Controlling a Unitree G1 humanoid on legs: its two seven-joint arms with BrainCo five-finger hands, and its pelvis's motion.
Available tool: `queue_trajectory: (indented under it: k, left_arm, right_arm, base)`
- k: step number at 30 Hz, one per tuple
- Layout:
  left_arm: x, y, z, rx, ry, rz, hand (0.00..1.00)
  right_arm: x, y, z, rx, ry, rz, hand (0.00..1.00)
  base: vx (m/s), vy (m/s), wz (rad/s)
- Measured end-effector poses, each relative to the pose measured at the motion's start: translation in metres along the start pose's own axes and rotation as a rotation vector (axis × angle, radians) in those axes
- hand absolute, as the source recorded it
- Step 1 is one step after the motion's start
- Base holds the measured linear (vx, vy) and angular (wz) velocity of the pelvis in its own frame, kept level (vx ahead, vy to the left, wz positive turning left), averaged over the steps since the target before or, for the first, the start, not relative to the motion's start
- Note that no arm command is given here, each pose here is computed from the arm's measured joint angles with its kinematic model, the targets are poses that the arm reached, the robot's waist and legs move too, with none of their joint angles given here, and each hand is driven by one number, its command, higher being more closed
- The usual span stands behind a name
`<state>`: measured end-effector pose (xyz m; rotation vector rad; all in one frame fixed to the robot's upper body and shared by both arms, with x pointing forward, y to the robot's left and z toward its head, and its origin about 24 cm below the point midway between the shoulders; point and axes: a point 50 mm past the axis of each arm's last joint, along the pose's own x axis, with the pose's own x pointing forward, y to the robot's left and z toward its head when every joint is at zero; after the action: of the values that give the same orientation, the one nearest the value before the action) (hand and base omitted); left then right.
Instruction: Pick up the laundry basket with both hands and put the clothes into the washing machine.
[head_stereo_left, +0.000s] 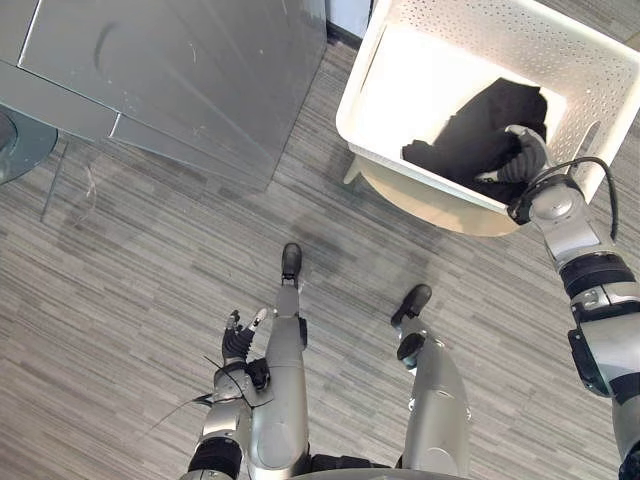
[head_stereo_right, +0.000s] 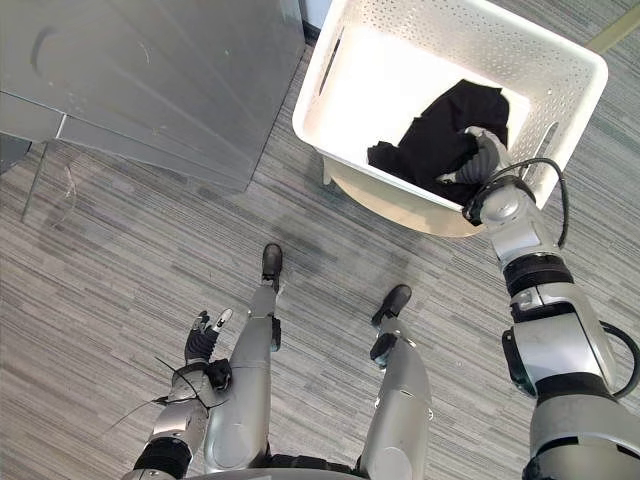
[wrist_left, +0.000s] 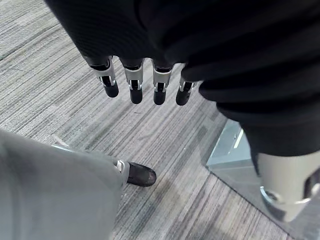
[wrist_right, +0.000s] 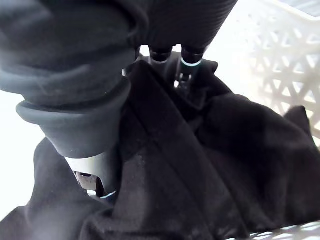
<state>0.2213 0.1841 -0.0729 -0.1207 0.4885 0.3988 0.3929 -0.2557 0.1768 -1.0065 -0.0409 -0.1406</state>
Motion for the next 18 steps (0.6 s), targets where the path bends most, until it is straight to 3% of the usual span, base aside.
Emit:
queue_trajectory:
  k: [4, 8, 13, 18]
  left_arm:
    - [-0.001, -0.002, -0.005, -0.006, 0.026, 0.017, 0.0]
    - [-0.003, -0.007, -0.006, -0.025, 0.036, 0.011, 0.0]
    - [-0.005, -0.007, -0.011, -0.065, 0.064, 0.023, 0.0]
    - [-0.007, 0.007, -0.029, -0.042, 0.135, 0.057, 0.0]
  right_arm:
    - [-0.011, 0.046, -0.01, 0.076, 0.048, 0.076, 1.0]
    - [-0.021, 0.066, -0.028, 0.188, 0.149, 0.092, 1.0]
    - [-0.027, 0.056, -0.055, 0.49, 0.309, -0.023, 1.0]
    - [-0.028, 0.022, -0.065, 0.829, 0.34, -0.256, 1.0]
  base:
    - [0.04, -0.031, 0.11]
    - [0.06, -0.036, 0.14]
    - [0.05, -0.039, 0.16]
    - [0.0, -0.024, 0.01]
